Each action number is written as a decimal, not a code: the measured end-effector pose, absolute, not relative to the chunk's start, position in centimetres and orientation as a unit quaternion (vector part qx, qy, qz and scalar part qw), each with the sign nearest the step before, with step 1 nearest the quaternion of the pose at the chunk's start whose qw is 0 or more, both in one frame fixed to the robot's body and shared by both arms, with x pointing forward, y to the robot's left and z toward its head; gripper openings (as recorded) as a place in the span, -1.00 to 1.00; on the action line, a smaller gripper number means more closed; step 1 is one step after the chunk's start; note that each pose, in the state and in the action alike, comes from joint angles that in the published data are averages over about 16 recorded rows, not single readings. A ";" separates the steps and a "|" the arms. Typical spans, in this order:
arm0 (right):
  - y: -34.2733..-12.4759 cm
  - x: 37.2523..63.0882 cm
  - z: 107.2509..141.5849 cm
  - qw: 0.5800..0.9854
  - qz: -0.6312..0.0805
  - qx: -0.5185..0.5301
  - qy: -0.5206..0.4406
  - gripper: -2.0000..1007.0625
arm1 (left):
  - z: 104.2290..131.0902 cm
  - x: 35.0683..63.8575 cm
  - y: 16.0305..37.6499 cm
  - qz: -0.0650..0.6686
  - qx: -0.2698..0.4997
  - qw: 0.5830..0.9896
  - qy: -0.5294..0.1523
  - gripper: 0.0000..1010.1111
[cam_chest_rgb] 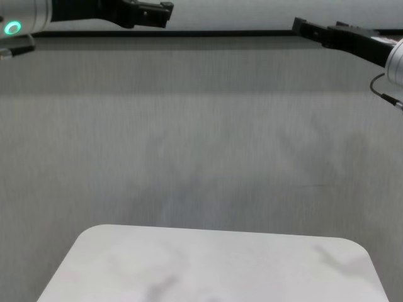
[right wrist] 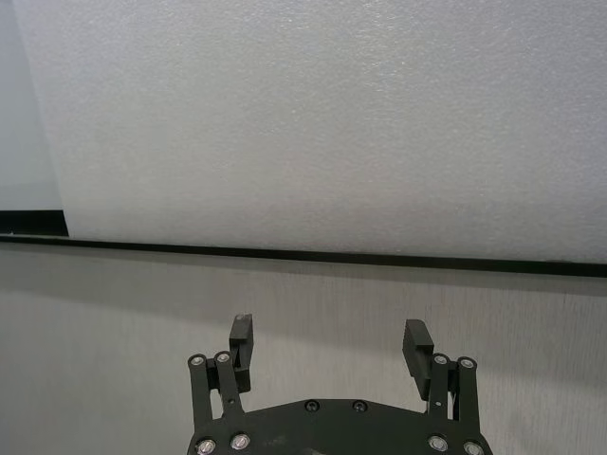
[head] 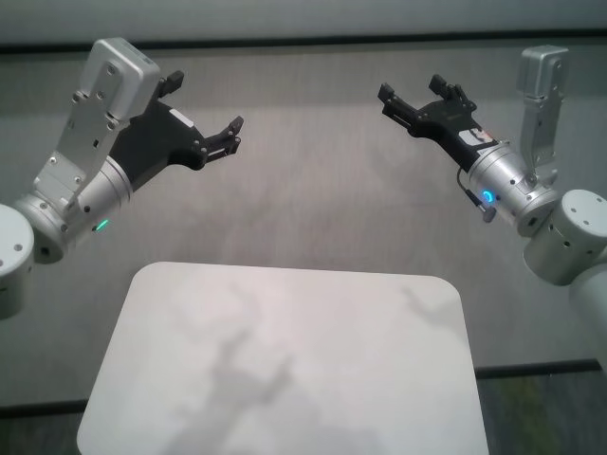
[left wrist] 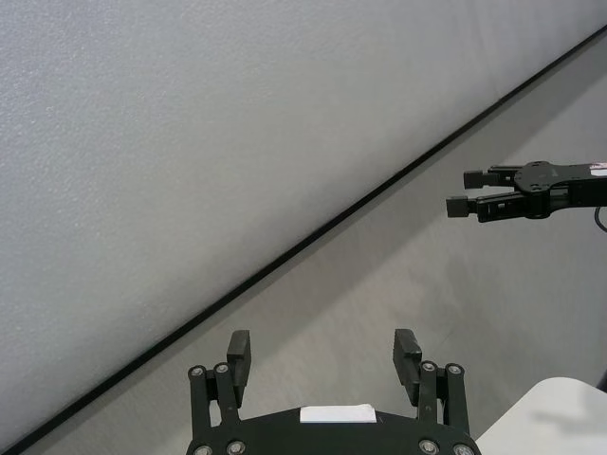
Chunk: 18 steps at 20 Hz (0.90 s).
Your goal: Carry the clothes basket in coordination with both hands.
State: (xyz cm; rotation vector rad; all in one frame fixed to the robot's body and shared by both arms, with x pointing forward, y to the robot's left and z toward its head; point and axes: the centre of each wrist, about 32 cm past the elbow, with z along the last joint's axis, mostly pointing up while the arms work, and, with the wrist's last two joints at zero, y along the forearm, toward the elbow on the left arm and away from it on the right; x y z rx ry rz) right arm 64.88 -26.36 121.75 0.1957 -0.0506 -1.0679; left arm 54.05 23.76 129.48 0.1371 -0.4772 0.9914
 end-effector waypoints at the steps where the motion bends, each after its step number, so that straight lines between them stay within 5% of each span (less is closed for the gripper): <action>1: -26.4 64.9 121.7 0.856 -0.508 0.093 -0.024 0.99 | 129.5 54.1 23.8 0.471 0.065 0.850 -0.227 0.98; 18: -26.3 64.9 121.7 0.857 -0.508 0.083 -0.021 0.99 | 129.3 54.2 23.8 0.469 0.070 0.854 -0.213 0.98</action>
